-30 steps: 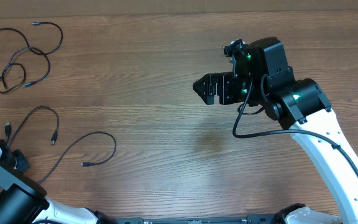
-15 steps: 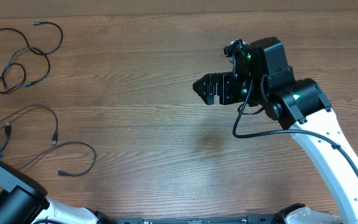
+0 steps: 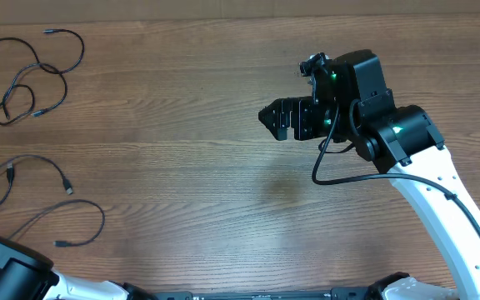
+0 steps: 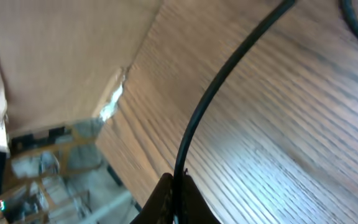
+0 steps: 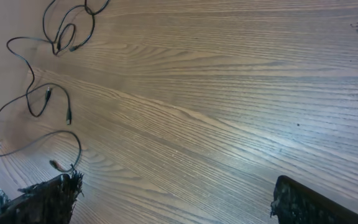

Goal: Untangle cables

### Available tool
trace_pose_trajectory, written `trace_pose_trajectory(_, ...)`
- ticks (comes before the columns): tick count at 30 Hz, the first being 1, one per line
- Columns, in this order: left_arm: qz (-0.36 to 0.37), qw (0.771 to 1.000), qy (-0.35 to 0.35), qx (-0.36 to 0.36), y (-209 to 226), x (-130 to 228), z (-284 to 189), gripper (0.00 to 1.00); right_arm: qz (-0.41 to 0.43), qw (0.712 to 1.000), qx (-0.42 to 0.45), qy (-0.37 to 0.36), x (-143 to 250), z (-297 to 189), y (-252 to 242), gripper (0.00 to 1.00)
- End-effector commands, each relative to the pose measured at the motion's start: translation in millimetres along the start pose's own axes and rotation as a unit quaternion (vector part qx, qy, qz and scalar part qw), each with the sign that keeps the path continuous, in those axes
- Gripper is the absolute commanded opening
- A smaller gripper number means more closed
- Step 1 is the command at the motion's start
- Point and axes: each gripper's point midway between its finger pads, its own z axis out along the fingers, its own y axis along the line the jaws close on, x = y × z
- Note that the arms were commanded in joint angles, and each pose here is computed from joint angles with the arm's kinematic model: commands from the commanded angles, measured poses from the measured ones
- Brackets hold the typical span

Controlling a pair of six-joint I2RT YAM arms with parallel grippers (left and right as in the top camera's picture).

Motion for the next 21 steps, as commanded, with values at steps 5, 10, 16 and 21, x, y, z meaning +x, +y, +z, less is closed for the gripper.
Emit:
trace_pose_trajectory(5, 0.030, 0.992, -0.119, 0.037, -4, -52, -14, 0.04, 0.006, 1.000, 0.008, 0.007, 1, 7, -5, 1.00)
trace_pose_trajectory(10, 0.021, 0.989, -0.143, 0.017, 7, -64, -16, 0.04, 0.013, 1.000, 0.010, 0.020, 4, 15, -9, 1.00)
trace_pose_trajectory(16, 0.014, 0.988, -0.152, 0.031, 8, -63, -14, 0.06, 0.029, 0.999, 0.011, 0.030, 6, 24, -12, 1.00)
trace_pose_trajectory(21, 0.009, 0.989, -0.141, 0.035, 10, -56, -11, 0.21, 0.028, 0.999, 0.010, 0.029, 6, 24, -11, 1.00)
